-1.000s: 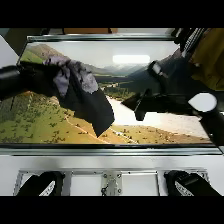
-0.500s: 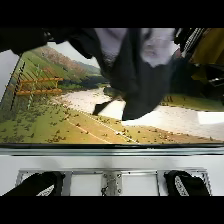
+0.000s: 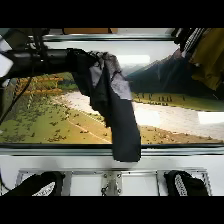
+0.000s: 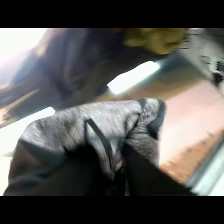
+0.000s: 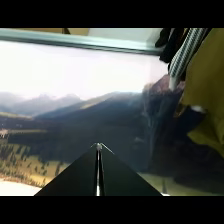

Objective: Fold the clothes and pants, and hang the long-sleeved shirts on hangers.

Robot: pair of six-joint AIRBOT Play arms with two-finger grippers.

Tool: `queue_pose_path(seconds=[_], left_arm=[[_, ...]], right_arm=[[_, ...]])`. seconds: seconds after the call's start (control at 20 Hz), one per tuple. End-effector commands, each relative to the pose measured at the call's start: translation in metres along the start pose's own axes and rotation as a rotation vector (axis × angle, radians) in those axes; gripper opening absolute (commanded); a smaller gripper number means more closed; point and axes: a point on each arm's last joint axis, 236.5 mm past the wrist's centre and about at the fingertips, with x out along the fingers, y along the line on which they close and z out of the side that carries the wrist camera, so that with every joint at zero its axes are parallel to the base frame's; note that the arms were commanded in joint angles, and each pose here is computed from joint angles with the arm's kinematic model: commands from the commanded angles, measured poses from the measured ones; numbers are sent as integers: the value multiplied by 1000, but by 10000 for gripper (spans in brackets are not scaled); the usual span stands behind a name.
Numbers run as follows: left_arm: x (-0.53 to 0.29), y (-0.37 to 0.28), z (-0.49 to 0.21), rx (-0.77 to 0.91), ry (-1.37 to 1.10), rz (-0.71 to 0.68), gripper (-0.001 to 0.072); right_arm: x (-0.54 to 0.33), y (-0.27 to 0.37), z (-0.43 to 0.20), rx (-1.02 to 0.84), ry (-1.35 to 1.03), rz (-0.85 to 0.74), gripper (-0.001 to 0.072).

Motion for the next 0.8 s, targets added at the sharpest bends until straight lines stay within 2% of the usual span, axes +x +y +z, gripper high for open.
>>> queue_pose_path(seconds=[0.0,0.05,0.3,0.55,0.75], left_arm=[[42,121,-34,-258,66,140,675],[42,140,-40,-331,96,157,618],[14,159,-125,-436,373,188,616],[23,127,-259,-480,558,227,617],[55,98,-315,-558,578,178,617]], right_arm=[[12,2,-17,23,72,27,15],[14,1,-19,25,81,29,15],[14,5,-28,27,117,45,15],[16,10,-44,32,182,73,15],[21,12,-59,42,238,92,15]])
